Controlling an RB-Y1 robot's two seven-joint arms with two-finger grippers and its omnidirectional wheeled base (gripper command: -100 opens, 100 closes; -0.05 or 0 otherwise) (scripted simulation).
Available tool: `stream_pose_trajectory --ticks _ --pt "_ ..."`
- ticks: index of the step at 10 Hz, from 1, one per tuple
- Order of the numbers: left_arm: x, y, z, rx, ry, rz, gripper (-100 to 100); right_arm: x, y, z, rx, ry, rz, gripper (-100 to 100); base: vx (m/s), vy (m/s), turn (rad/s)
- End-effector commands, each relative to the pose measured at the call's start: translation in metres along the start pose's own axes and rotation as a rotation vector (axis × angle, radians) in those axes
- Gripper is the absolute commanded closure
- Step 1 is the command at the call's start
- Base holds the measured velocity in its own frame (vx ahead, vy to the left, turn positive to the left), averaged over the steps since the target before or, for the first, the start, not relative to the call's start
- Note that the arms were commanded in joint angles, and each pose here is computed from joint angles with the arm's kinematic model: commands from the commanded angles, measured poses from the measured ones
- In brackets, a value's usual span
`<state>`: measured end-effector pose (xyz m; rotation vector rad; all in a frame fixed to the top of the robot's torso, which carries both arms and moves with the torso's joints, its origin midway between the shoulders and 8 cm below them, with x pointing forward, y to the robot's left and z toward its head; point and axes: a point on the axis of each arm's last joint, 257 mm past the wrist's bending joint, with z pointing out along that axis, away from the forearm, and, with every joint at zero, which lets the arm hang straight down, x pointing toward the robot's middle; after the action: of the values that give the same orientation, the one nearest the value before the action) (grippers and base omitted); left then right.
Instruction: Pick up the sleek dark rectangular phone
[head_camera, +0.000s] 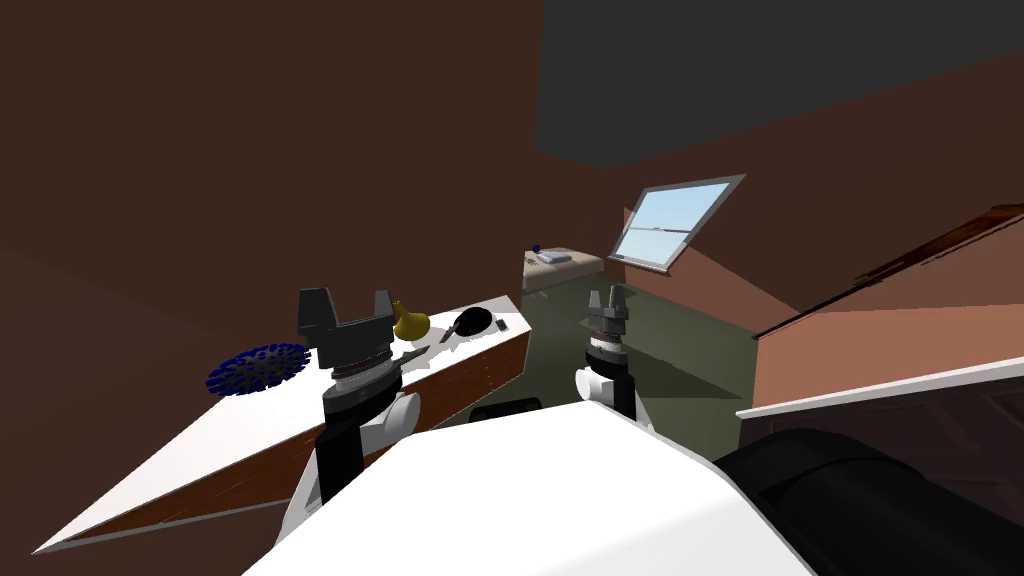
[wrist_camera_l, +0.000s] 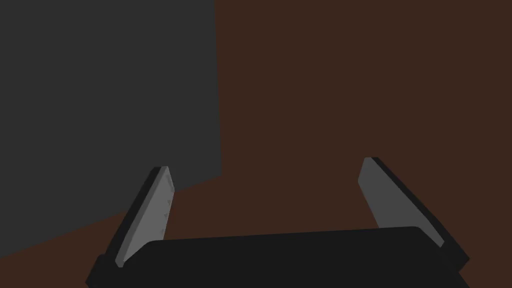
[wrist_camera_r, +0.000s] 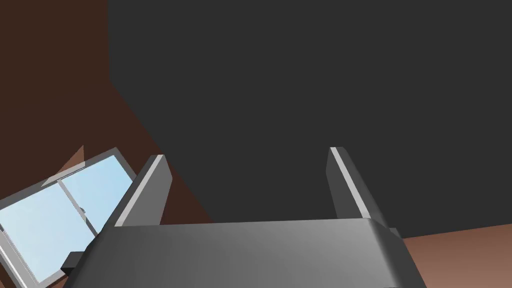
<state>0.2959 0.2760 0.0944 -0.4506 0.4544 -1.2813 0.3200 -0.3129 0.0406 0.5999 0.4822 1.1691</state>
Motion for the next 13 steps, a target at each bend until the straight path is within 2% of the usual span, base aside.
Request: stream_pose_trajectory --ticks 1,3,6,7,10,11,12,13 --pt "0.000 0.000 0.000 0.000 0.000 0.000 0 0.006 -0.005 0.002 0.011 0.033 0.015 -100 -0.001 0.001 0.050" --pt "0.000 0.000 0.000 0.000 0.000 0.000 0 0.016 -0.019 0.006 0.043 0.086 0.054 -100 0.000 -0.001 0.075" --pt "0.000 0.000 0.000 0.000 0.000 0.000 0 0.033 -0.053 0.013 0.126 0.160 0.135 -100 0.001 -0.003 0.114" --pt "0.000 0.000 0.000 0.000 0.000 0.000 0 0.033 -0.055 0.013 0.137 0.160 0.146 -100 0.002 -0.004 0.033" --pt "0.000 0.000 0.000 0.000 0.000 0.000 0 0.044 -0.085 0.017 0.218 0.193 0.224 -100 0.001 -0.001 0.077" --pt "0.000 0.000 0.000 0.000 0.000 0.000 0 0.045 -0.088 0.017 0.228 0.193 0.224 -100 0.001 -0.003 0.060" --pt "0.000 0.000 0.000 0.000 0.000 0.000 0 0.050 -0.103 0.019 0.267 0.203 0.264 -100 0.002 -0.002 0.090" --pt "0.000 0.000 0.000 0.000 0.000 0.000 0 0.050 -0.106 0.018 0.282 0.202 0.266 -100 0.002 -0.004 0.059"
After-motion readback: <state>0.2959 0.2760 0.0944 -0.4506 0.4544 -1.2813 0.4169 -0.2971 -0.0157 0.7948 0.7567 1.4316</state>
